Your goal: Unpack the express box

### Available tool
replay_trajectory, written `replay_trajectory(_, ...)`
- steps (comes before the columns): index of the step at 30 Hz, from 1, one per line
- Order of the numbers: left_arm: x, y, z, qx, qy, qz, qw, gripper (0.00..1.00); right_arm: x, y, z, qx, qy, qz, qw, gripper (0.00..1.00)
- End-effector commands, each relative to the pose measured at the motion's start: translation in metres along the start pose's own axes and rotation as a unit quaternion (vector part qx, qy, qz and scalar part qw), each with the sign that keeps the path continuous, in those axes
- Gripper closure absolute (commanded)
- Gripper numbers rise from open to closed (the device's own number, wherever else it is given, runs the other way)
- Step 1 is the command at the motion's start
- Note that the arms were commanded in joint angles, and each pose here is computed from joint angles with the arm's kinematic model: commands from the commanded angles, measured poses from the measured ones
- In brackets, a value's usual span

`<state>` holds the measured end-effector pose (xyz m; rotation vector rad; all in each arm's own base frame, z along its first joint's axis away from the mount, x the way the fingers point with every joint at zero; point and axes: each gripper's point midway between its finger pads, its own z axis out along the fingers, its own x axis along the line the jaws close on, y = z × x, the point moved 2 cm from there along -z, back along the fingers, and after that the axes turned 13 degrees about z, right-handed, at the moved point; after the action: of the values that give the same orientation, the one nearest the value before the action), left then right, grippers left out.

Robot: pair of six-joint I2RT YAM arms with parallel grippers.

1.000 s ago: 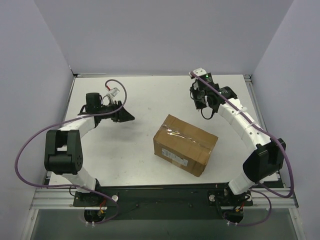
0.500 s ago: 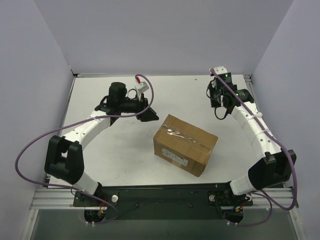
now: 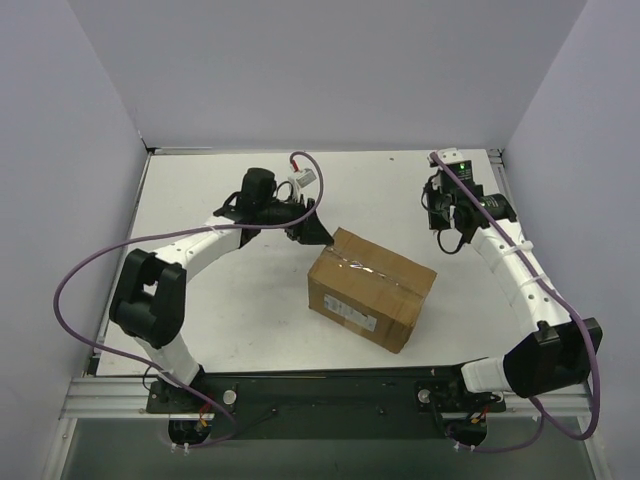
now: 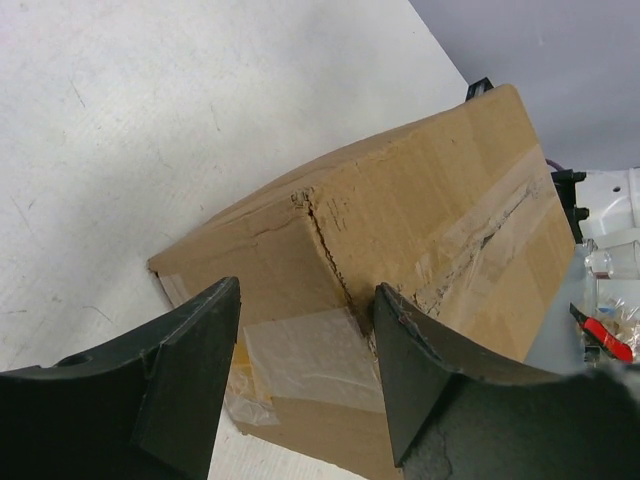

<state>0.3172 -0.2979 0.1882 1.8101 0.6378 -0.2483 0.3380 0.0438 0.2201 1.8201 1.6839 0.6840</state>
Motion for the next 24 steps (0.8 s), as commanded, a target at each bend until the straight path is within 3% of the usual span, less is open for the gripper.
replay_trajectory(1, 0.004, 0.017, 0.006, -0.011, 0.013, 0.002, 1.0, 0.36, -0.007, -0.001, -0.013, -0.016, 0.001, 0.012, 1.0, 1.0)
replay_trajectory(10, 0.062, -0.017, -0.024, 0.033, 0.153, -0.041, 0.987, 0.59, -0.012, -0.001, -0.013, -0.016, -0.005, 0.017, 1.0, 1.0)
replay_trajectory(24, 0.084, -0.072, -0.063, 0.068, 0.21, -0.09, 0.971, 0.65, -0.008, 0.004, -0.007, -0.009, 0.002, 0.018, 1.0, 1.0)
